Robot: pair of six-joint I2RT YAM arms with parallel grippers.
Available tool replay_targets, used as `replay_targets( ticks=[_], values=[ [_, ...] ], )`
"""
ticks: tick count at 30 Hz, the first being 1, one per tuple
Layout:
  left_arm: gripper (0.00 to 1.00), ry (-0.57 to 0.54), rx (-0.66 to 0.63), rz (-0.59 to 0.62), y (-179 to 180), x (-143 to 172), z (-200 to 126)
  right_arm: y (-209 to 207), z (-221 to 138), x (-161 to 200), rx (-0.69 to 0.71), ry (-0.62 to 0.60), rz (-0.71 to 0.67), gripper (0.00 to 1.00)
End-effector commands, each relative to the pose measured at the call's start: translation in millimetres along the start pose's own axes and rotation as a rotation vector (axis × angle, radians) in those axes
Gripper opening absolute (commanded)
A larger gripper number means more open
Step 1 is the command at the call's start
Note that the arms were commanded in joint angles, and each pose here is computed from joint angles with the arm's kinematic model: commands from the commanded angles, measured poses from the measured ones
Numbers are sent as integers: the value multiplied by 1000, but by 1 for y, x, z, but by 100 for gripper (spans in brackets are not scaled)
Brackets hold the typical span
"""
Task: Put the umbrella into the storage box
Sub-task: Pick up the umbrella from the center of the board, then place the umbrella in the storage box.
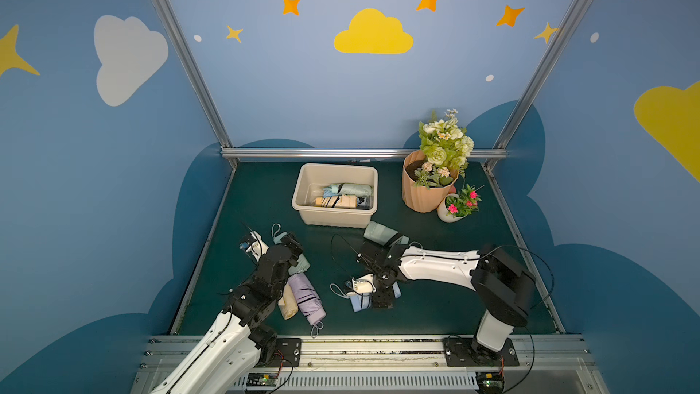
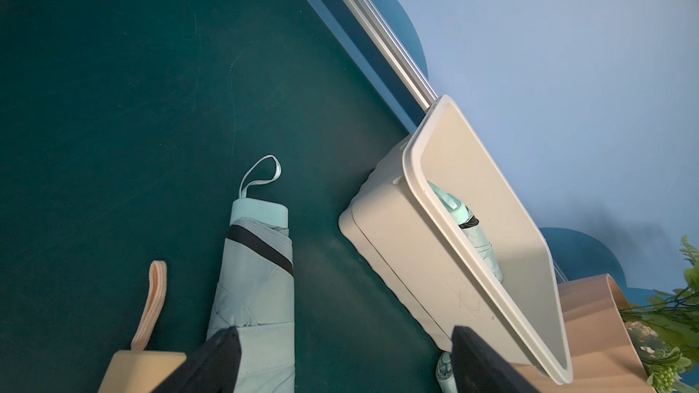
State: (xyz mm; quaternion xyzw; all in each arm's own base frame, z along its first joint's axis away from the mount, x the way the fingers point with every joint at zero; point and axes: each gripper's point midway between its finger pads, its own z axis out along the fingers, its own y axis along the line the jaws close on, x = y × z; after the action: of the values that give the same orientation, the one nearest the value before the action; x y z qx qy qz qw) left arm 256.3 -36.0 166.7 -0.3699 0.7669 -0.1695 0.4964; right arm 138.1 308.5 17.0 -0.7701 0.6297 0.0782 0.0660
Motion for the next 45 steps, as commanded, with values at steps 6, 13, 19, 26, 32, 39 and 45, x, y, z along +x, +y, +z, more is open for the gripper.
replay_targets(
  ticks=[6,13,19,26,32,39,45],
  values=[
    [92,-21,-37,1,11,-3,1,-9,-5,-5,52,27,-26,68],
    [92,-8,-116,18,23,-5,1,-15,-45,-21,79,-72,11,52],
    [91,40,-209,-35,40,0,5,-44,-98,-40,159,-216,97,44],
    [90,109,-273,-87,45,3,13,-99,-163,-64,290,-406,219,41],
    [90,148,-316,-109,53,2,20,-151,-213,-79,351,-558,311,41],
    [90,176,-342,-126,61,2,26,-212,-236,-90,404,-639,355,40],
    [90,179,-356,-120,66,0,27,-245,-226,-98,442,-619,306,40]
  ],
)
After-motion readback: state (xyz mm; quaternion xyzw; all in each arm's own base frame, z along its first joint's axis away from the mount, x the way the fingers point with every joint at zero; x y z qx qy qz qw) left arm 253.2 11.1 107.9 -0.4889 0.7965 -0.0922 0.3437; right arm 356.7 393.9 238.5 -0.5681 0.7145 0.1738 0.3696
